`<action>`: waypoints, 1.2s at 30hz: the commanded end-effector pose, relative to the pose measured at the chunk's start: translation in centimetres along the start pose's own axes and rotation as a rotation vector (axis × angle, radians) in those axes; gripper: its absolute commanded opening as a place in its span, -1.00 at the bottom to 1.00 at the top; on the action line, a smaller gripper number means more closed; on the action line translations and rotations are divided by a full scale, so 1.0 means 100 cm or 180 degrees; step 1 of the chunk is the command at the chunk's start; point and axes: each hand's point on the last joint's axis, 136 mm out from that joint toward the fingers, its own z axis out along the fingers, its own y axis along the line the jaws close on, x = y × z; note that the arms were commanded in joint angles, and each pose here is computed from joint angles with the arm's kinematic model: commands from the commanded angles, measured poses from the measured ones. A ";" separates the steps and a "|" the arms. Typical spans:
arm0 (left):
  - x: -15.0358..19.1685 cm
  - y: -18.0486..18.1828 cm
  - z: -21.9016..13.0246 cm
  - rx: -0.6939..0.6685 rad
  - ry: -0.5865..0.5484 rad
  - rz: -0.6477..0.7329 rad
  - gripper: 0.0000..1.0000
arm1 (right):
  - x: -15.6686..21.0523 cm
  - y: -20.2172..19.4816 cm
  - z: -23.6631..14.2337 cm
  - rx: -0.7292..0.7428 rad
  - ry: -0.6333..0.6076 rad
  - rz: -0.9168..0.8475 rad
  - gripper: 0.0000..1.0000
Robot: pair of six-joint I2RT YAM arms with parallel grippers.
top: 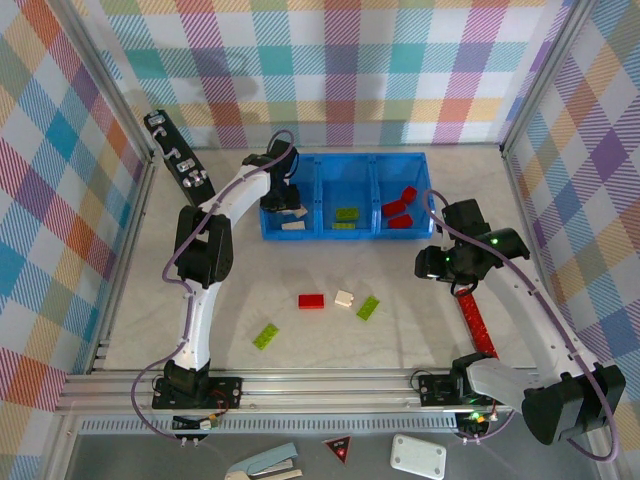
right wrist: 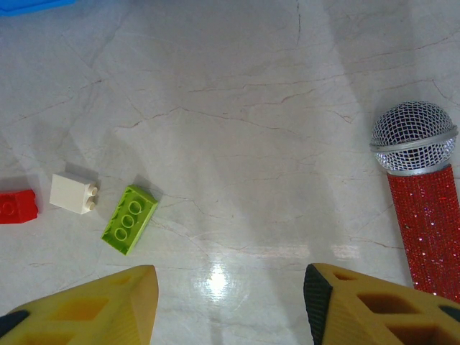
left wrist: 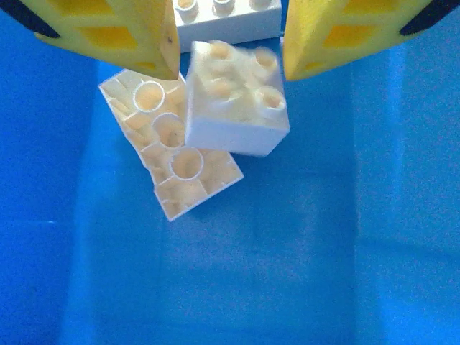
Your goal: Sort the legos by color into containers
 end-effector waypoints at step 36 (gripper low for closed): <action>0.008 0.019 -0.168 0.0633 -0.0522 -0.0003 -0.10 | -0.008 0.024 -0.002 -0.0295 0.0103 0.0164 0.14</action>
